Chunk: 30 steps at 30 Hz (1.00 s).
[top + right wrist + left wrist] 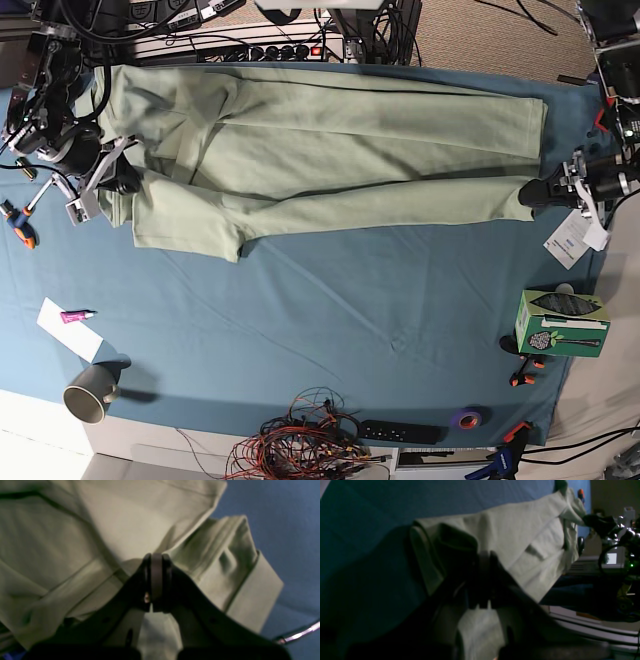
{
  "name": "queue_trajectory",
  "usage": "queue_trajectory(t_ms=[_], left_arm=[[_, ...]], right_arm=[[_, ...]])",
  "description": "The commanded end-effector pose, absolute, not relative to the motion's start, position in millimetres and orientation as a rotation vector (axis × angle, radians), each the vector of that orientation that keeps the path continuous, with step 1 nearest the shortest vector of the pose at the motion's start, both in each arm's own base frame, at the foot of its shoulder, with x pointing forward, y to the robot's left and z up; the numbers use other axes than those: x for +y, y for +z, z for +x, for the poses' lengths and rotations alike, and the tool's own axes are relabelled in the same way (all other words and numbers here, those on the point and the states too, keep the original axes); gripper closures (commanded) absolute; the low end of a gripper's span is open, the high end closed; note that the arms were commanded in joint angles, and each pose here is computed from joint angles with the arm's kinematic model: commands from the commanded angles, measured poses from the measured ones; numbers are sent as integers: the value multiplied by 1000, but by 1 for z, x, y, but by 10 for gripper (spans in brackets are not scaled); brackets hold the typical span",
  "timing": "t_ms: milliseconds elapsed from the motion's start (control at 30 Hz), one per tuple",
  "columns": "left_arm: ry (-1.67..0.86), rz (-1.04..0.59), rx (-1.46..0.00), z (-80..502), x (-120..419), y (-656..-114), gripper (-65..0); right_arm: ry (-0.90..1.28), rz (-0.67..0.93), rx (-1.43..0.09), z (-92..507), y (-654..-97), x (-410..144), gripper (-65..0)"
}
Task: Fold the T-shirt properly
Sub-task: 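Lift the hem with both grippers and fold it over onto the folded side, then lower the folded hem onto the shirt and smooth it with both grippers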
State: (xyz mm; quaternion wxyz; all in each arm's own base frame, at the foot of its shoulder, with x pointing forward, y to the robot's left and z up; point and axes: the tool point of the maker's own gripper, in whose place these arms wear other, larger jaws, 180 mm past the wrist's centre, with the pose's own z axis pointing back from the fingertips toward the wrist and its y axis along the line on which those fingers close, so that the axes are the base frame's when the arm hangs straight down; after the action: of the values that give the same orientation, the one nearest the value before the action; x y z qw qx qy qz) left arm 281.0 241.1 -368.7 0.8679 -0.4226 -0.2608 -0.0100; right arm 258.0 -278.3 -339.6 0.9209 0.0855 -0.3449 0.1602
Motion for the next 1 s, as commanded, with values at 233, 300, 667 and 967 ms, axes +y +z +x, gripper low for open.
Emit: queue_trajectory(t_ms=[233,300,667,967], left_arm=[[-46,-839,-587,289,263,-349,0],[-46,-836,-585,288,264,-349,0],[-37,-835,-564,281,264,-355,0],[-34,-835,-559,279,264,-357,0]], right_arm=[[355,86,-747,268,-312,-306,0],[353,81,-738,266,-313,-309,0],[347,125,-663,253,-321,-303,0],[338,154,-605,231,-337,-301,0]])
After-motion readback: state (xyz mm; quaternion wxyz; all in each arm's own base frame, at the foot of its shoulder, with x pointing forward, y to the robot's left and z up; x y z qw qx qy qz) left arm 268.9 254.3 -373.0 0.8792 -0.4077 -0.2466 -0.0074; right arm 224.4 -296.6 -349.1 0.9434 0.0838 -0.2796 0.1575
